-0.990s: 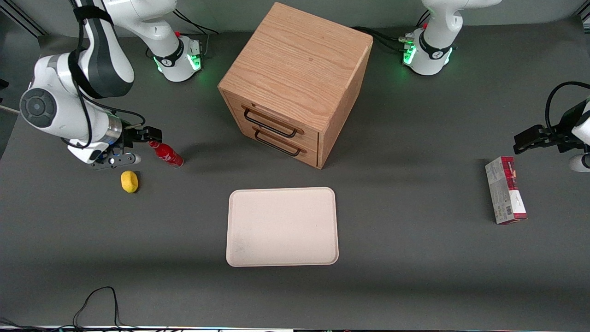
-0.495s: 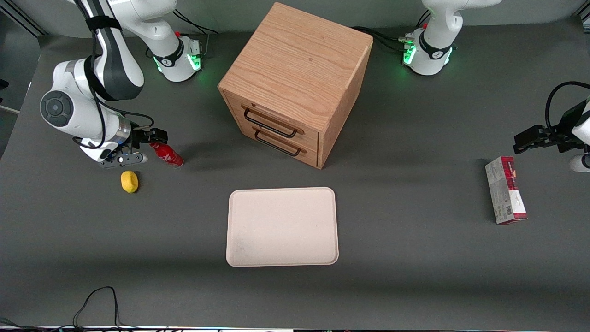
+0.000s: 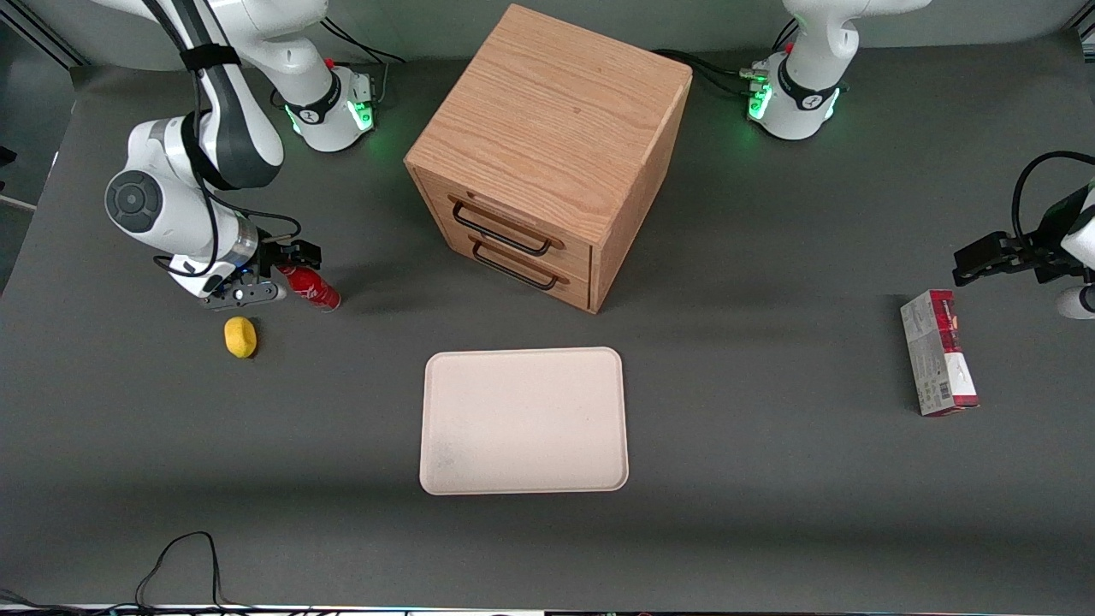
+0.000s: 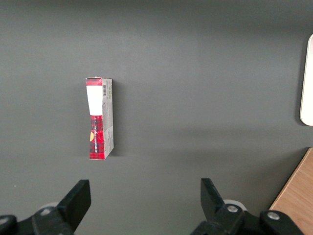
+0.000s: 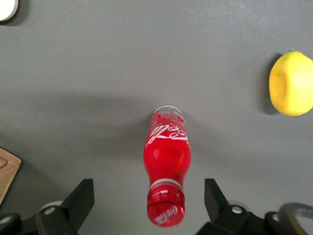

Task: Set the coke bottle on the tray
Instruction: 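Close the right gripper around the bottle's neck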

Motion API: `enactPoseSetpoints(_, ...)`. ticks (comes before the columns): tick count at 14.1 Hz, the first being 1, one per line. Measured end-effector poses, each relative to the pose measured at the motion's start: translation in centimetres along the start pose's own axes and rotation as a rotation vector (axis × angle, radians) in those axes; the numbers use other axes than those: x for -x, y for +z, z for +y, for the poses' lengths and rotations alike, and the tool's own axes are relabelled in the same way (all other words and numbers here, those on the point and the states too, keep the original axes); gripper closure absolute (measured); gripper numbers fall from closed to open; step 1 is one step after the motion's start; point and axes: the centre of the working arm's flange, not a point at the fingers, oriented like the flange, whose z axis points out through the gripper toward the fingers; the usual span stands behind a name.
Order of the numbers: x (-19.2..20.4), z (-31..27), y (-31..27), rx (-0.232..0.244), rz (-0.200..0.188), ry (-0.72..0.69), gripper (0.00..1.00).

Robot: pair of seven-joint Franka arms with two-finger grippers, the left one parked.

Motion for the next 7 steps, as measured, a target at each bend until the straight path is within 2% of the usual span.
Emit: enactPoseSetpoints(7, 0.3, 0.19, 0.72, 0.017, 0.001, -0.009, 0.0)
